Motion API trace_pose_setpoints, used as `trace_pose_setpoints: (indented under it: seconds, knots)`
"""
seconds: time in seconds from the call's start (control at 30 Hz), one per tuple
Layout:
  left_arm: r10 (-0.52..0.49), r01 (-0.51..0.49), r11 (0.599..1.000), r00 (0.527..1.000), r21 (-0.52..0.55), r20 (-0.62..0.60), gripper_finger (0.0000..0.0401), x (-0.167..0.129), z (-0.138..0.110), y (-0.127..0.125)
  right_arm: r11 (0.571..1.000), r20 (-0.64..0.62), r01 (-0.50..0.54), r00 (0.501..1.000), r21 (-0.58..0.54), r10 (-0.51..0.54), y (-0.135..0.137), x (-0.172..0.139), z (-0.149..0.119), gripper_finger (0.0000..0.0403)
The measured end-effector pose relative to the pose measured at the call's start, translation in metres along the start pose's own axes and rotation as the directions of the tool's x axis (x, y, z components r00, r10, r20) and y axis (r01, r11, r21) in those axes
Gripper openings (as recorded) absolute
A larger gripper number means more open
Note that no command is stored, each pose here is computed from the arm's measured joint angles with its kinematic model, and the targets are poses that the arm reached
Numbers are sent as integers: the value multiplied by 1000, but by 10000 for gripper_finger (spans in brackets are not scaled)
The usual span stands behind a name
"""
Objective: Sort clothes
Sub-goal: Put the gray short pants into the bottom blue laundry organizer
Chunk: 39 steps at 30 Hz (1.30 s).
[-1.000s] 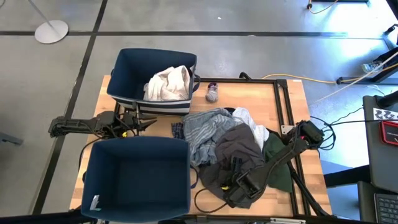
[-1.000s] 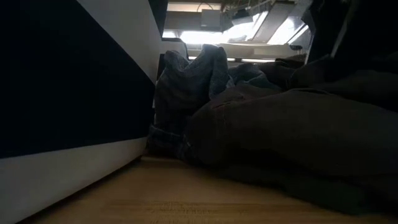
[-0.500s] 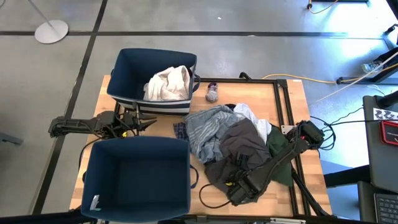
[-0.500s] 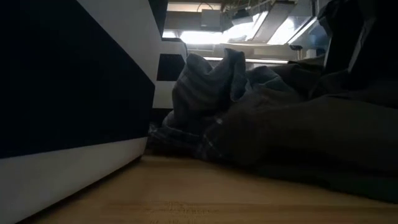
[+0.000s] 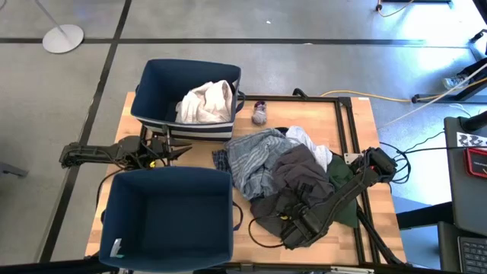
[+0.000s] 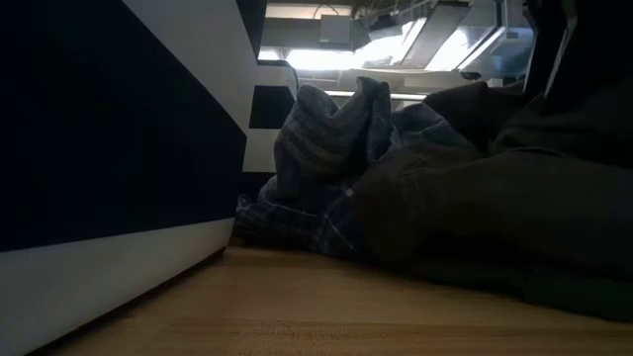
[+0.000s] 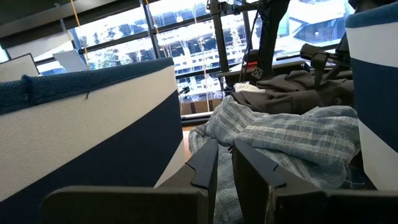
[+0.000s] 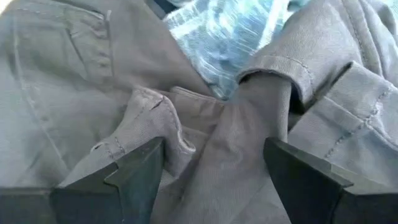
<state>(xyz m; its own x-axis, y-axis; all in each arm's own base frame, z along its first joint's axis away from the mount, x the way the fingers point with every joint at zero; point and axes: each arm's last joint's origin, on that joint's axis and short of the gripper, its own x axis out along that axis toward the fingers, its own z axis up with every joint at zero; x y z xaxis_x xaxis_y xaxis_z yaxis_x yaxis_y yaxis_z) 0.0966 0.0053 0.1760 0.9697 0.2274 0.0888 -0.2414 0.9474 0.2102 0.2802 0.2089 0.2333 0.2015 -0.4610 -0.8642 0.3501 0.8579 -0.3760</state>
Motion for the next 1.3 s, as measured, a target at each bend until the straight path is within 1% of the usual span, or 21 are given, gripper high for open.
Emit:
trace_pose_setpoints:
  seconds: [0.13, 0.23, 0.33, 0.43, 0.63, 0.7, 0.73, 0.83, 0.9, 1.0, 1.13, 1.3]
  knots:
    - [0, 0, 1000, 1000, 0, 0, 40, 0, 0, 0, 1000, -18, -9, 1000, 10, 9, 0, 0, 0, 280]
    - [0, 0, 1000, 1000, 0, 0, 40, 0, 0, 0, 999, -13, -31, 999, 21, 31, 0, -6, 4, 280]
    - [0, 0, 1000, 1000, 0, 0, 40, 0, 0, 0, 999, -5, -30, 1000, 25, 30, -3, -14, 7, 280]
    - [0, 0, 1000, 1000, 0, 0, 40, 0, 0, 0, 999, 6, -7, 1000, 36, 6, -7, -19, 8, 280]
    - [0, 0, 1000, 1000, 0, 0, 40, 0, 0, 0, 996, -29, 68, 997, 66, -66, -14, -19, 4, 280]
    - [0, 0, 1000, 1000, 0, 0, 40, 0, 0, 0, 996, -25, 48, 999, 77, -47, -12, -17, 5, 280]
    - [0, 0, 1000, 1000, 0, 0, 40, 0, 0, 0, 998, -23, 14, 1000, 69, -12, -9, -17, 6, 280]
    - [0, 0, 1000, 1000, 0, 0, 40, 0, 0, 0, 994, -12, -103, 995, 44, 104, 3, -13, 8, 280]
    - [1, -1, 1000, 1000, 0, 0, 40, 0, 0, 0, 991, -5, -128, 992, 32, 129, 7, -8, 8, 280]
    - [0, 0, 1000, 1000, 0, 0, 40, 0, 0, 0, 996, -37, -90, 995, 20, 91, 6, 5, 1, 280]
    - [0, 0, 1000, 1000, 0, 0, 40, 0, 0, 0, 999, -87, -32, 996, 38, 35, 5, 23, -11, 280]
    - [0, 0, 1000, 1000, 4, 0, 40, 0, 0, 0, 998, -65, -44, 997, 43, 46, 8, 33, -16, 278]
